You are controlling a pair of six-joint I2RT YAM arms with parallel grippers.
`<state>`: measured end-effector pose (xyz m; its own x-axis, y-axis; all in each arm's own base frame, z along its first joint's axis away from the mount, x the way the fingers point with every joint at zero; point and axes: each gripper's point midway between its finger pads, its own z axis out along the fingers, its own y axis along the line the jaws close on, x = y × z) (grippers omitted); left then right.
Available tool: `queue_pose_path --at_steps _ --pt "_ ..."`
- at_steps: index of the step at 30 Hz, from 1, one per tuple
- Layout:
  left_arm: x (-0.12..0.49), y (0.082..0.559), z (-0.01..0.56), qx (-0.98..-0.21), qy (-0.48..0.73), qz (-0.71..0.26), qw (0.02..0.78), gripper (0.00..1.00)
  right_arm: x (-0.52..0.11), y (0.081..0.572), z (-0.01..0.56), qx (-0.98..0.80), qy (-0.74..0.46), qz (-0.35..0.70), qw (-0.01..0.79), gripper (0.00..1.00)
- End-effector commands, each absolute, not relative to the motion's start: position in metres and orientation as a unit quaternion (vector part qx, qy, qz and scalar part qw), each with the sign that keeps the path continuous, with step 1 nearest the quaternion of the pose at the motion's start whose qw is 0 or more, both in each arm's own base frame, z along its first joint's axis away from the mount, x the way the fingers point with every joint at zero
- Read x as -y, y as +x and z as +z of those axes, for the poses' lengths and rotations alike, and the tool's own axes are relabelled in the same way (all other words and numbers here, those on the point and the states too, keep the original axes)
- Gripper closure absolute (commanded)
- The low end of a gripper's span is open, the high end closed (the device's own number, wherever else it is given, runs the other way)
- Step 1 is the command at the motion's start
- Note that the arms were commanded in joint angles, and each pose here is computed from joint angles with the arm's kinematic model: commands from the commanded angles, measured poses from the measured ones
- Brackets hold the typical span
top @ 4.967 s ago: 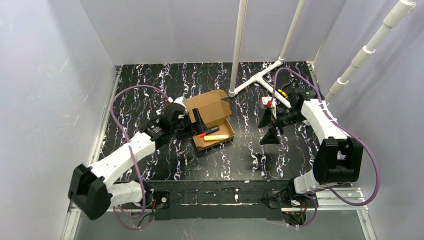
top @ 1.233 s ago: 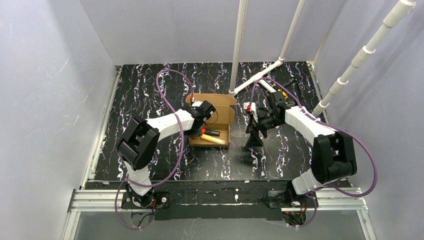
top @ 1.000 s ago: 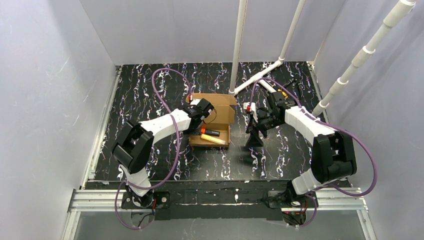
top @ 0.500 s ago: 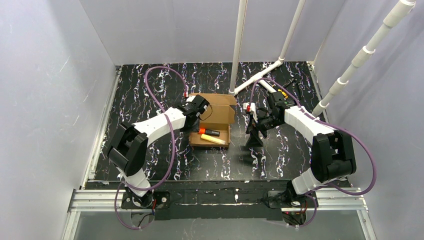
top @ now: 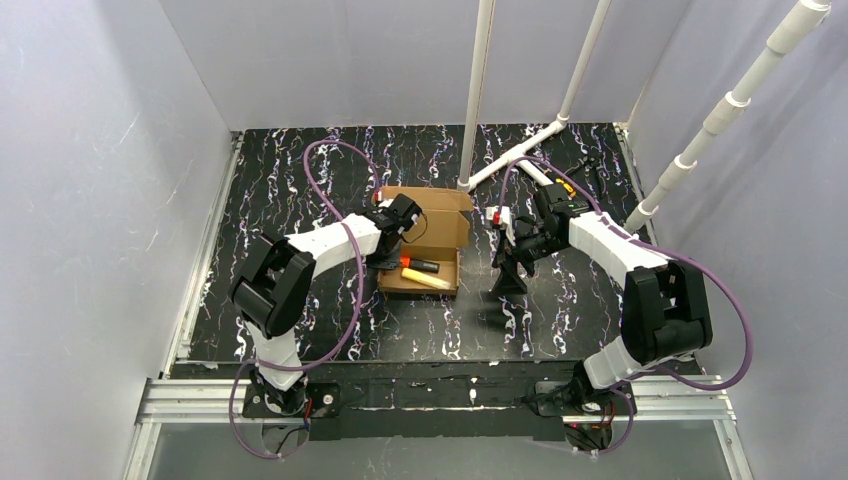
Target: Fold the paper box
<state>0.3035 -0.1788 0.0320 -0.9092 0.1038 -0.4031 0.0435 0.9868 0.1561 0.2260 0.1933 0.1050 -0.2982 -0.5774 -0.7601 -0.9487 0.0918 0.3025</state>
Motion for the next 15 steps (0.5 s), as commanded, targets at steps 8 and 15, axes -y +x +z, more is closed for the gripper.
queue_pose_path --at_steps 8,15 --pt "0.181 0.294 0.100 -0.961 0.021 -0.005 0.276 0.38 -0.180 0.212 0.108 -0.669 -0.606 0.368 0.223 0.02" --pt "0.183 0.261 0.131 -0.941 0.022 -0.139 0.309 0.02 -0.162 0.206 0.126 -0.667 -0.636 0.323 0.213 0.01"
